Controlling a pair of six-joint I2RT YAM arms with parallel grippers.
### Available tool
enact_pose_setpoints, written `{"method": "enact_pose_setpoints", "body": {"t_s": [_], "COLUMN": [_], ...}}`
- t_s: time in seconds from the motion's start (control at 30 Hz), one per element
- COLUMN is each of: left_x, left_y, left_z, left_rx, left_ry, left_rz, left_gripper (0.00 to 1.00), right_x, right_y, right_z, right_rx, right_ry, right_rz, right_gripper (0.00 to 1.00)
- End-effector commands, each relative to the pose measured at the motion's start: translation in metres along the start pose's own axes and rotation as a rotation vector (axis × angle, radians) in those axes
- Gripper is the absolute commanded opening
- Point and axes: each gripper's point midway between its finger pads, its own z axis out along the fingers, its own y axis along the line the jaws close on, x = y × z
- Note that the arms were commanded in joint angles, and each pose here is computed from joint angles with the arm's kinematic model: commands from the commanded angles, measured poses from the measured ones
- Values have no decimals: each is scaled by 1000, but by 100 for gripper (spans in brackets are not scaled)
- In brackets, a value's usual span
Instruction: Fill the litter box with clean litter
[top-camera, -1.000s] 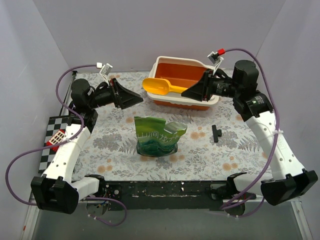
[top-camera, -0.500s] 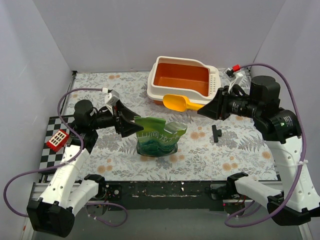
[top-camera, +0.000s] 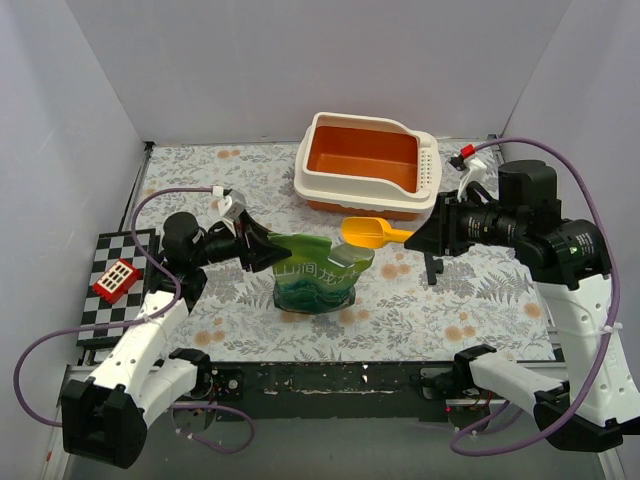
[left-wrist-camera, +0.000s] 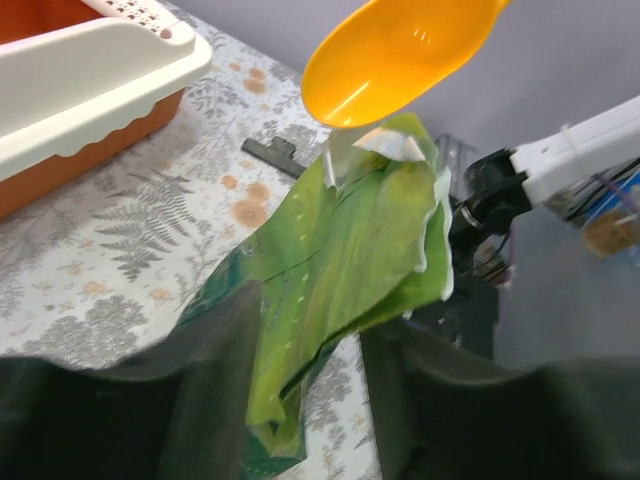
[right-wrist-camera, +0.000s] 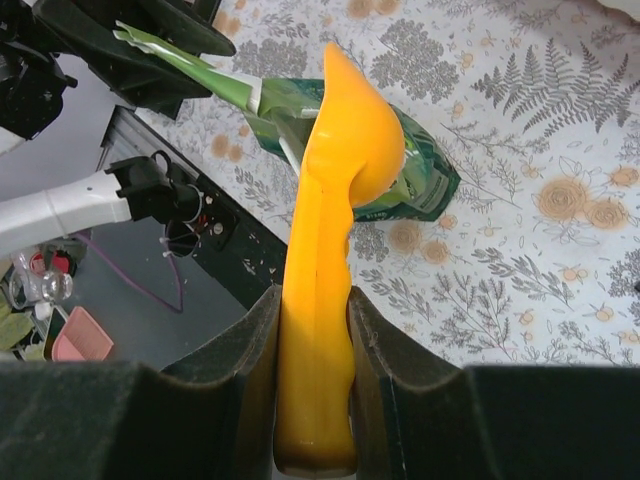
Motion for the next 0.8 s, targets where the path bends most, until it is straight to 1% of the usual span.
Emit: {"method": "enact_pose_setpoints", "body": {"t_s": [0.0, 0.03, 0.1, 0.13, 0.33, 0.5, 0.63, 0.77], "left_x": [-7, -4, 5, 9, 22, 20, 13, 6], "left_y": [-6, -6, -8, -8, -9, -10, -14, -20], "left_z": [11, 14, 19, 20, 21, 19, 17, 15], "left_rx": [45, 51, 67, 67, 60, 45, 44, 45], "left_ry": [-43, -37, -20, -15, -8, -24, -46, -73], "left_rz": [78, 76, 80, 81, 93, 122, 142, 163], "left_gripper": [29, 17, 4, 0, 0, 0, 0, 0], "right_x": [2, 3, 5, 5, 13, 17, 20, 33], "right_y": [1, 2, 4, 4, 1, 0, -6, -12], "right_z": [-12, -12, -14, -14, -11, -3, 12, 36], "right_rx": [29, 29, 19, 24, 29, 18, 27, 50], "right_ry": [20, 31, 49, 59, 110, 158, 221, 310], "right_rz": [-24, -21, -18, -14, 7, 27, 37, 36], "right_gripper": [1, 1, 1, 1, 1, 1, 1, 1]}}
